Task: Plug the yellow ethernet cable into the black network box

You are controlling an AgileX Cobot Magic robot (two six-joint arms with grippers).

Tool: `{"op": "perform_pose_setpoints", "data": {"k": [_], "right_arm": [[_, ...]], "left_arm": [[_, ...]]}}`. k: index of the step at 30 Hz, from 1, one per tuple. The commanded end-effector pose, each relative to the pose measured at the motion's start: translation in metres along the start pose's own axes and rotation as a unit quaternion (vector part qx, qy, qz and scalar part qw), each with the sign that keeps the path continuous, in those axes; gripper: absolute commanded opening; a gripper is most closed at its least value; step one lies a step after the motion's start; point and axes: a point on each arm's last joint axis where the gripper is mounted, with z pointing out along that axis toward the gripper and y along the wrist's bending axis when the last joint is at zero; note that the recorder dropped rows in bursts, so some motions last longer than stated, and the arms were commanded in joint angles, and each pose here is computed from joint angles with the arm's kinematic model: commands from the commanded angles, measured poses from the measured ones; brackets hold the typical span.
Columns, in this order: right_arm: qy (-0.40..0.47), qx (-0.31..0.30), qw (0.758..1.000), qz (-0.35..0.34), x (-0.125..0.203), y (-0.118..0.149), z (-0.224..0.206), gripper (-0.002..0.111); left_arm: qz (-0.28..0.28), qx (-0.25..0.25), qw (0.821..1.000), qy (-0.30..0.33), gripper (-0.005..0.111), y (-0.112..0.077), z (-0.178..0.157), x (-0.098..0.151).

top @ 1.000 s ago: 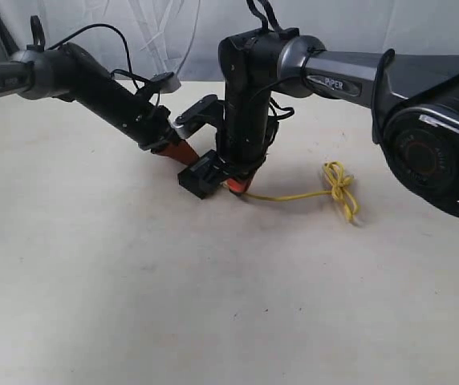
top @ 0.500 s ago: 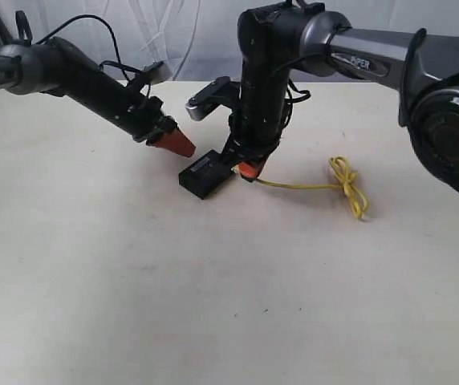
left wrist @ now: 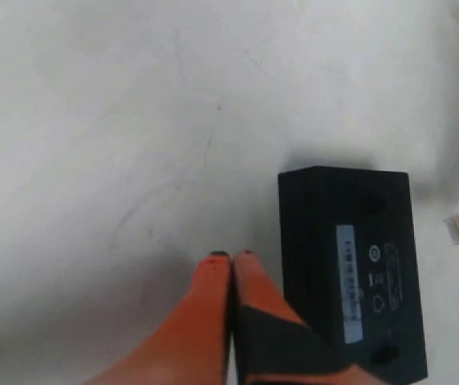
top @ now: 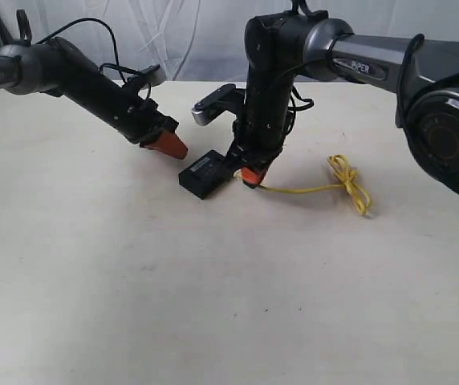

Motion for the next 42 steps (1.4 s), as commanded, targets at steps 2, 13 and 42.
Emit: {"op": "perform_pose_setpoints", "data": {"k": [2,13,42], "right_arm": [[0.002,-0.003,1.0,0.008,0.0,0.001,0.0,-0.001],[0.03,0.008,1.0,-0.003,0.0,0.003,0.02,-0.001],[-0.043,0.019,0.999,-0.014,-0.015,0.002,0.023,-0.001]], "left_arm": [[0.006,-0.005,1.0,-0.007,0.0,-0.009,0.002,-0.005],[0.023,-0.023,0.999,-0.01,0.0,-0.012,0.009,-0.008],[0.05,0.009,0.999,-0.008,0.0,-0.026,0.028,-0.009]]}}
